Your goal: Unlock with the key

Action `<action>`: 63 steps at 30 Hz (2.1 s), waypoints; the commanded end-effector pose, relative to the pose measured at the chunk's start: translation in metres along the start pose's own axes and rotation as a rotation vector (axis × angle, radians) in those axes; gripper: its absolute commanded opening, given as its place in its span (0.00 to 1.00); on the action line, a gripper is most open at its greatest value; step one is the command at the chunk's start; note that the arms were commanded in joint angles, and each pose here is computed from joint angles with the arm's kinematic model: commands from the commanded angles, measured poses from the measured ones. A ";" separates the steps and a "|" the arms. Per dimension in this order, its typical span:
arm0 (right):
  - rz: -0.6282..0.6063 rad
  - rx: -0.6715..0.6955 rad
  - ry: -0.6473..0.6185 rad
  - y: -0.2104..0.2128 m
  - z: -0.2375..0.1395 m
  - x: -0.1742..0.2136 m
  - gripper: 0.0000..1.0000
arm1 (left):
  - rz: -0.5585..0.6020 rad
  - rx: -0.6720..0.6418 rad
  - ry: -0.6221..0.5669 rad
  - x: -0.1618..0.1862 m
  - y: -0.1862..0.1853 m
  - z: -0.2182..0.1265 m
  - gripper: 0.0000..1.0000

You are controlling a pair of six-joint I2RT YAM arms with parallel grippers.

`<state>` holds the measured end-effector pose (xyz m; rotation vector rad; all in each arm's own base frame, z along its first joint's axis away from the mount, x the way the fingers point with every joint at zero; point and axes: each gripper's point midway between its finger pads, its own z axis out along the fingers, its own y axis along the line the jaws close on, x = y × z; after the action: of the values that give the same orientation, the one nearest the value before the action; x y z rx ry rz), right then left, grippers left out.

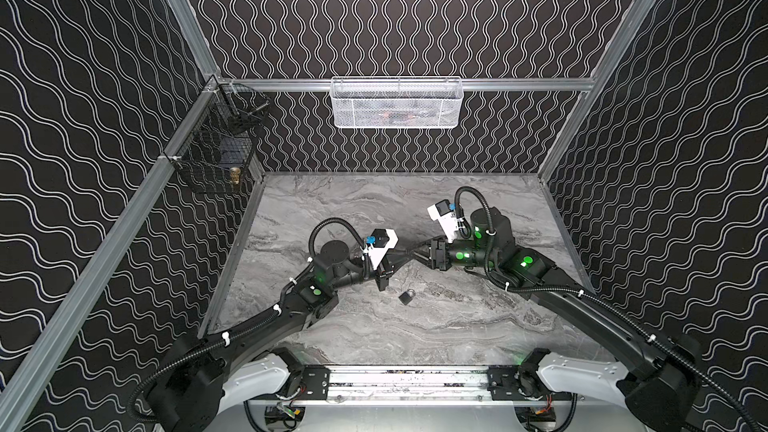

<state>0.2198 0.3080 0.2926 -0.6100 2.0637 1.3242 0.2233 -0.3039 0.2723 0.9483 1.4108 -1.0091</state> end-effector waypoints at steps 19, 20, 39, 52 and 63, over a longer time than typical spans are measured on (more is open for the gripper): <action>-0.206 -0.109 -0.023 0.010 -0.004 0.003 0.29 | -0.003 0.115 -0.024 -0.017 -0.017 0.001 0.00; -0.209 -0.112 -0.022 0.011 -0.003 0.003 0.28 | -0.004 0.117 -0.025 -0.018 -0.018 0.001 0.00; -0.192 -0.125 -0.010 -0.003 -0.005 0.010 0.04 | -0.004 0.136 -0.053 -0.030 -0.017 0.003 0.00; -0.200 -0.188 -0.030 -0.003 -0.010 0.010 0.00 | -0.019 0.153 -0.053 -0.035 -0.014 0.006 0.00; -0.216 -0.173 -0.063 -0.007 -0.012 0.003 0.00 | -0.039 0.155 -0.056 -0.034 -0.009 0.005 0.06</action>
<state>0.2156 0.2971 0.2993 -0.8645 1.7375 1.4009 0.2132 -0.3140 0.2785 1.0313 1.4432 -1.2076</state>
